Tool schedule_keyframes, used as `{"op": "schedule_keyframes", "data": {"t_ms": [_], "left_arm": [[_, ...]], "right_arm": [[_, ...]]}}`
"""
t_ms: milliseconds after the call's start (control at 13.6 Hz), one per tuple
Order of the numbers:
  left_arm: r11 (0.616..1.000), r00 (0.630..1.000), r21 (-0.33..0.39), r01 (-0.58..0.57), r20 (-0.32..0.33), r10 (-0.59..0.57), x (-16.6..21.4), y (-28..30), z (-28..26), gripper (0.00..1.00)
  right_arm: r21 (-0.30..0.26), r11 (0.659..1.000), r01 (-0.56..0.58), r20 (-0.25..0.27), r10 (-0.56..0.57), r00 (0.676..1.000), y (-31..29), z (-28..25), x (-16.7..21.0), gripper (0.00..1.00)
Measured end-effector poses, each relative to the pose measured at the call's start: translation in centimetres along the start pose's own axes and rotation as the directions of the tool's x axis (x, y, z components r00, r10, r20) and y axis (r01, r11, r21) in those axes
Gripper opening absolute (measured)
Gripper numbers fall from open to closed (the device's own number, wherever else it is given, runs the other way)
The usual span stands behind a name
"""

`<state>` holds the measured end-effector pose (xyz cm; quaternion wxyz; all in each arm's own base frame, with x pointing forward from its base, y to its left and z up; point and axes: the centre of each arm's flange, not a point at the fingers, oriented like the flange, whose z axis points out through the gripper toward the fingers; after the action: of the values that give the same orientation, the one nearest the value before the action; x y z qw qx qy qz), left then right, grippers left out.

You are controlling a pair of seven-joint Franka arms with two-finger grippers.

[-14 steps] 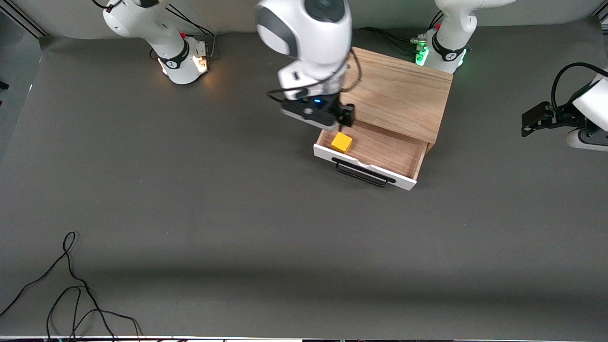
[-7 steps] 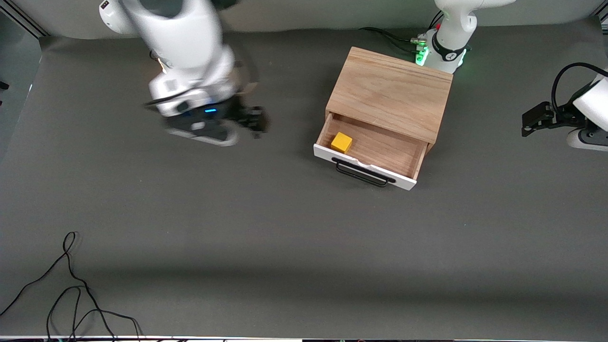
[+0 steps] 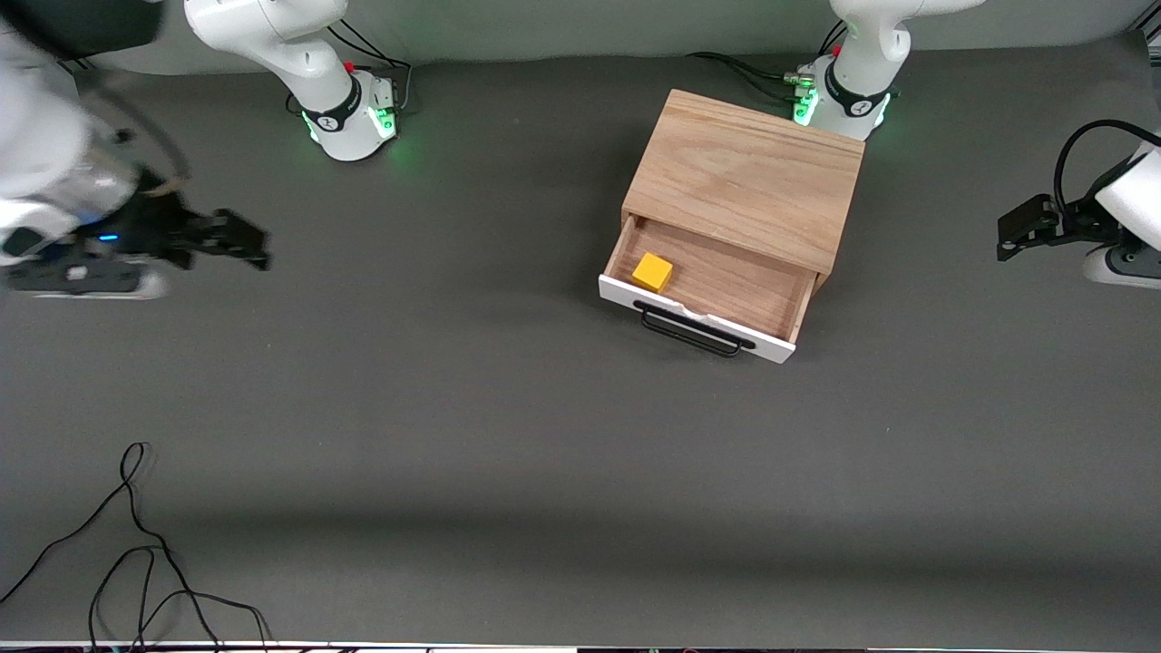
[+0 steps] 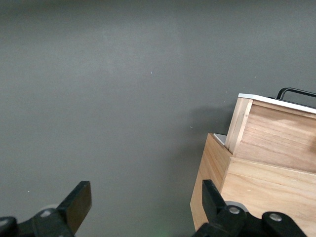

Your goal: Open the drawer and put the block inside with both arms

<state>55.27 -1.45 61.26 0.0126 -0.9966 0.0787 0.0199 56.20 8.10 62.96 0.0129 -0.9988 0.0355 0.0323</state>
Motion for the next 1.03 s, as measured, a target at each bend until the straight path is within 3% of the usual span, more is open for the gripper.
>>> {"op": "schedule_keyframes", "data": {"t_ms": [366, 1026], "left_arm": [[1.0, 1.0, 0.0, 0.0, 0.003, 0.0, 0.0, 0.0, 0.0, 1.0], [1.0, 1.0, -0.001, 0.0, 0.009, 0.0, -0.1, 0.0, 0.1, 1.0]], "right_arm": [[0.002, 1.0, 0.004, 0.001, -0.004, 1.0, 8.7, 0.9, 1.0, 1.0], [-0.011, 1.0, 0.028, -0.005, -0.028, 1.0, 12.5, 1.9, 0.7, 1.0]]}}
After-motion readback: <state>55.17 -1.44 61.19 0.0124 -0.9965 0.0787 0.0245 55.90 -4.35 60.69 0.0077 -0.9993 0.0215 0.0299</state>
